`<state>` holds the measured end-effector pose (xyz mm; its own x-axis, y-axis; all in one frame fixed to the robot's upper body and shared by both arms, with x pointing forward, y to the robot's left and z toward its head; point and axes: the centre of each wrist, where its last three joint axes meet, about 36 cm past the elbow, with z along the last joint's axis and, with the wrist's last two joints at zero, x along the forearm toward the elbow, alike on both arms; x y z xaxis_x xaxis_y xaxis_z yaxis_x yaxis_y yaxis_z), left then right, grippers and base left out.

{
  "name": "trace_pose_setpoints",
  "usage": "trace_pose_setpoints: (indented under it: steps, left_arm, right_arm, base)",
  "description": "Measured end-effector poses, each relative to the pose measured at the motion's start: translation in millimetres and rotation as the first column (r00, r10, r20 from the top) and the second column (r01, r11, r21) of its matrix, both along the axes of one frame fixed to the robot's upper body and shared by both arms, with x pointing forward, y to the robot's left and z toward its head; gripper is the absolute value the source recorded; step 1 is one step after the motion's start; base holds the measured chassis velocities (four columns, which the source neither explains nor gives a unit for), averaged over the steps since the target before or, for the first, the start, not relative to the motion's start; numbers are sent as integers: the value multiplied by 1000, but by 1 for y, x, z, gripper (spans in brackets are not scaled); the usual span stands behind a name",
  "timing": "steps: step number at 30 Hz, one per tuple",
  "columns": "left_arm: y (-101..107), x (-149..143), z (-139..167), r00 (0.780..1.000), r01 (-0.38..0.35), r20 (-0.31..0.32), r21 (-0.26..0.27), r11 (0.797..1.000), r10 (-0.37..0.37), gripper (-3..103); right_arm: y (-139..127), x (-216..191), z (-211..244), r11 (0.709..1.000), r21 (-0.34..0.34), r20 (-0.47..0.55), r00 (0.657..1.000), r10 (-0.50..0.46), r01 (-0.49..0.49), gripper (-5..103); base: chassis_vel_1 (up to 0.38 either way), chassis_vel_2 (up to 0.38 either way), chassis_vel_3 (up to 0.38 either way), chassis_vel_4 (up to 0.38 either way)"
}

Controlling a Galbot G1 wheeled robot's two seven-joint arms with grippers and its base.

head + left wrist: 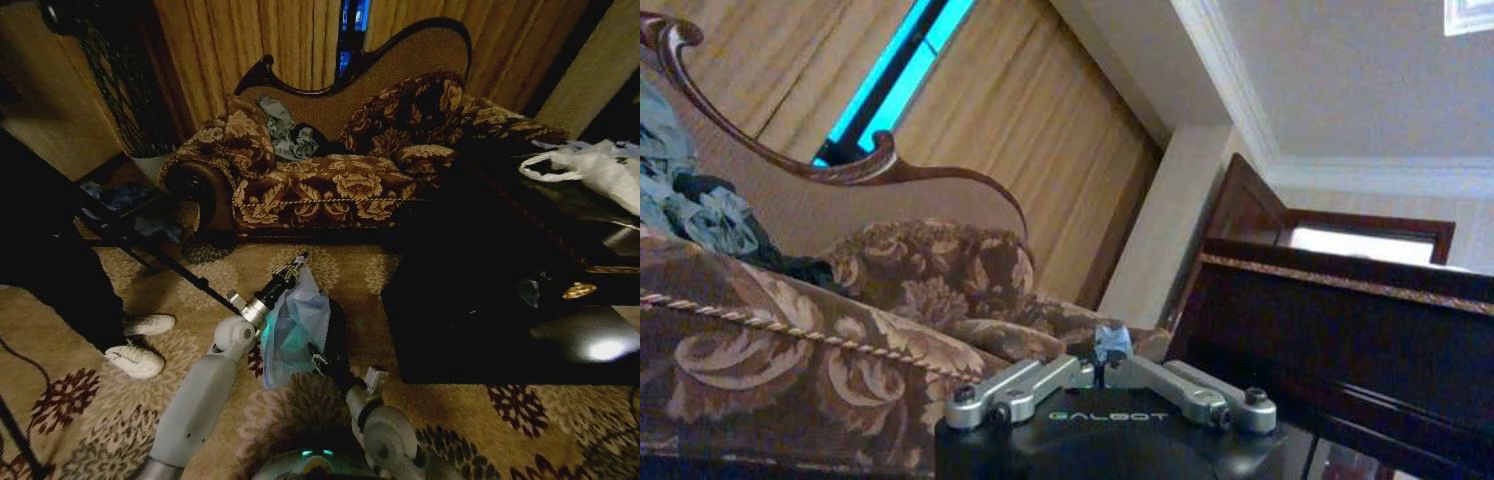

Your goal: Place a garbage bag over the trash bin.

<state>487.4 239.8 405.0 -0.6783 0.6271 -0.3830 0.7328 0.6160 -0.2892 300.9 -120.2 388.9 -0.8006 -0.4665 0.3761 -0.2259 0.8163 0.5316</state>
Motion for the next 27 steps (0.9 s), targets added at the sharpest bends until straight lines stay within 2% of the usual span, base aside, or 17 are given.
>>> trace_pose_setpoints:
  steps: [3,6,8,10,11,12,20,21,23,25,26,27]
  left_arm:
    - [-1,-1,-1,1000,-1,-1,1,1000,1,0]
    - [-1,-2,-1,1000,-1,0,4,1000,1,0]
    - [-1,-3,-1,1000,0,0,4,1000,0,0]
    - [-1,-4,-2,1000,-1,-1,4,1000,2,0]
    - [-1,-4,-2,1000,-1,-1,4,1000,2,0]
    - [-1,-4,-2,1000,-3,-3,5,1000,3,0]
    - [0,-7,0,1000,-24,-9,8,1000,24,0]
    - [0,-8,0,1000,-27,-10,9,1000,27,-3]
    - [0,-10,0,999,-39,-14,12,999,39,7]
    - [0,-10,0,999,-39,-14,12,999,39,7]
    - [1,-12,1,999,-40,-13,15,999,40,11]
    - [1,-18,0,999,-42,-20,19,999,42,28]
  right_arm:
    - [-3,3,1,1000,-4,14,1000,-5,5,42]
    - [-6,10,3,1000,-9,46,999,-22,23,27]
    - [-8,12,3,1000,-11,54,998,-27,27,27]
    - [-11,16,5,999,-12,74,997,-34,35,16]
    - [-11,16,5,999,-12,74,997,-34,35,16]
    - [-12,18,6,999,-13,85,996,-35,37,5]
    - [-24,26,18,998,-22,131,990,-53,56,0]
    - [-27,27,20,998,-24,138,989,-58,61,0]
    - [-35,28,24,997,-28,152,987,-61,66,0]
    - [-35,28,24,997,-28,152,987,-61,66,0]
    - [-39,28,25,997,-32,158,986,-61,67,0]
    - [-46,31,30,996,-40,174,982,-67,75,0]
  base:
    - [0,0,0,0]
    - [0,0,0,0]
    - [0,0,0,0]
    - [0,0,0,0]
    - [0,0,0,0]
    - [0,0,0,0]
    - [0,0,0,0]
    - [0,0,0,0]
    - [0,0,0,0]
    - [0,0,0,0]
    - [0,0,0,0]
    - [0,0,0,0]
